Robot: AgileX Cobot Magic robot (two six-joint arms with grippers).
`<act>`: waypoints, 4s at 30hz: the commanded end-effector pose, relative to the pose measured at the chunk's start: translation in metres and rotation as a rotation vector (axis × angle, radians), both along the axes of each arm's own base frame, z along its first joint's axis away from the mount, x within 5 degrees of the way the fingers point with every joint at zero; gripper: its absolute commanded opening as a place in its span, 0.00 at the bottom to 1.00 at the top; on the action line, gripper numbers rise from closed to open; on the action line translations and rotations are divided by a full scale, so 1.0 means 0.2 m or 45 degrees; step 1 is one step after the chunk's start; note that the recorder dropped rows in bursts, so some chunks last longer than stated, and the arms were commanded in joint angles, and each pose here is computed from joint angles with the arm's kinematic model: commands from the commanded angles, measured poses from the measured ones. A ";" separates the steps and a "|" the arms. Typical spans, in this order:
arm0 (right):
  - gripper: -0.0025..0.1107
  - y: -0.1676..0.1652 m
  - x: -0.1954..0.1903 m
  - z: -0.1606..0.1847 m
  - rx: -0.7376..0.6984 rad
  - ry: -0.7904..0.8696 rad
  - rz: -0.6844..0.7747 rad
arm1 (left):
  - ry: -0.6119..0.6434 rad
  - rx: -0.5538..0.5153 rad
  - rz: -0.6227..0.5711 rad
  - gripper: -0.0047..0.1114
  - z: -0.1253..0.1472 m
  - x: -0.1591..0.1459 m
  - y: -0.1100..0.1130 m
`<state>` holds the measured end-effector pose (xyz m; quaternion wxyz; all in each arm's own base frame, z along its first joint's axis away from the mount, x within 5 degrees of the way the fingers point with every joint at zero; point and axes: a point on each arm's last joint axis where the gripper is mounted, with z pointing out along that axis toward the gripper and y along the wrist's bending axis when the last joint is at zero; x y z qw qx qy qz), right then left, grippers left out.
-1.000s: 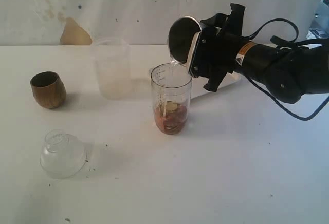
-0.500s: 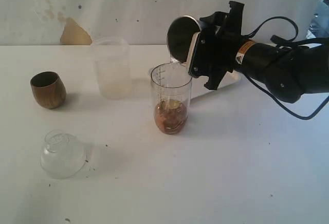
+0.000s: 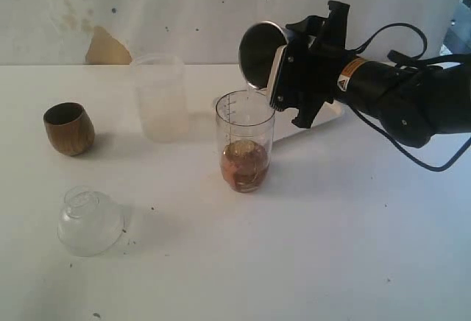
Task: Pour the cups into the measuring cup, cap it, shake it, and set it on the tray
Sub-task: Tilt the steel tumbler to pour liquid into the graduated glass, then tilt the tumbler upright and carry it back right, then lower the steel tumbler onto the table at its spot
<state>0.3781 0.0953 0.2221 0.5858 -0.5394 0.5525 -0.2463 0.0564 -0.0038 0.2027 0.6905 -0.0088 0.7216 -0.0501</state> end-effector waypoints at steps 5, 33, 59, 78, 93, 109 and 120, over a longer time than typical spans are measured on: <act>0.02 0.00 0.00 0.06 0.031 -0.079 0.005 | -0.002 -0.009 -0.006 0.05 -0.01 0.00 0.00; 0.02 -0.02 0.01 0.03 0.726 0.267 -0.225 | -0.002 -0.009 -0.006 0.05 -0.01 0.00 0.00; 0.02 -0.48 -0.15 -0.10 1.394 0.413 -0.561 | -0.002 -0.009 -0.006 0.05 -0.01 0.00 0.00; 0.02 -0.50 -0.29 -0.43 1.503 0.310 -0.402 | -0.002 -0.009 -0.006 0.05 -0.01 0.00 0.00; 0.02 -0.51 -0.27 -0.65 1.481 0.420 -0.492 | -0.002 -0.009 -0.006 0.05 -0.01 0.00 0.00; 0.08 -0.51 -0.28 -0.67 1.480 0.431 -0.499 | -0.002 -0.009 -0.006 0.05 -0.01 0.00 0.00; 0.53 -0.51 -0.28 -0.67 1.480 0.431 -0.499 | -0.002 -0.009 -0.006 0.05 -0.01 0.00 0.00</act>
